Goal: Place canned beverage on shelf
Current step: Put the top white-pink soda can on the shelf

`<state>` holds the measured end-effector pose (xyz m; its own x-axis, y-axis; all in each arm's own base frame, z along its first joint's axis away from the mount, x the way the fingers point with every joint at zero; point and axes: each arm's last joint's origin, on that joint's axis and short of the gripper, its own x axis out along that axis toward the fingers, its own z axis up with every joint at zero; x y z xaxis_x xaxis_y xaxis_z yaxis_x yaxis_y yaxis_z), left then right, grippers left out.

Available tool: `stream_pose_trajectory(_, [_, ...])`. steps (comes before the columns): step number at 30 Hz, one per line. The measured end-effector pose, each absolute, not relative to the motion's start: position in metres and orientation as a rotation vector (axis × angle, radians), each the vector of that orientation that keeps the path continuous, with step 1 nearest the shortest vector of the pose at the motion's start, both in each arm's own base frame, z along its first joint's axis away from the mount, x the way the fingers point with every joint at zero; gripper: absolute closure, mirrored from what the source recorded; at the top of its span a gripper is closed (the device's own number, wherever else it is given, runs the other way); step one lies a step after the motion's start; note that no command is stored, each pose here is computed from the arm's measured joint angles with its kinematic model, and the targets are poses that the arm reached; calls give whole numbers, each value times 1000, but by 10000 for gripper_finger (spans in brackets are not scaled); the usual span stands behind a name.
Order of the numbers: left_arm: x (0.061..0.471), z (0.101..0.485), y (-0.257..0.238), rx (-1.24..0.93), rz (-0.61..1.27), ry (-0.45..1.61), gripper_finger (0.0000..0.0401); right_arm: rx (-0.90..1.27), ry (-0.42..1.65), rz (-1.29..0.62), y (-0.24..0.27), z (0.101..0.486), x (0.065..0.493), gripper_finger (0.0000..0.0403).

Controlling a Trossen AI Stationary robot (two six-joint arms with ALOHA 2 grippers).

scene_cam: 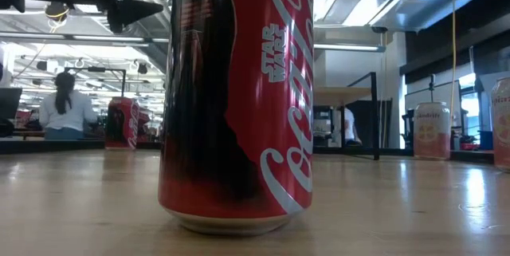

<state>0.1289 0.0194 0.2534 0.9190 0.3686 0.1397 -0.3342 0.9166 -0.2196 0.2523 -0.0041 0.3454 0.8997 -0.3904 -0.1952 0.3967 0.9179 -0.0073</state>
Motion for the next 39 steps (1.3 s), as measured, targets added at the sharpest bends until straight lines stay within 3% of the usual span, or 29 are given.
stream_pose_trajectory(4, [129,255,19,-196,362,-197,76,41,300,-397,-13,355,275,336])
stream_pose_trajectory(13, [128,255,19,-184,366,-194,76,67,563,-359,-40,357,313,150])
stream_pose_trajectory(18, [128,255,19,-181,367,-193,76,87,625,-363,-46,342,328,81])
stream_pose_trajectory(24, [128,255,19,-181,367,-193,76,78,658,-387,-47,329,339,51])
stream_pose_trajectory(39, [128,255,19,-180,368,-192,76,196,749,-294,-46,292,364,51])
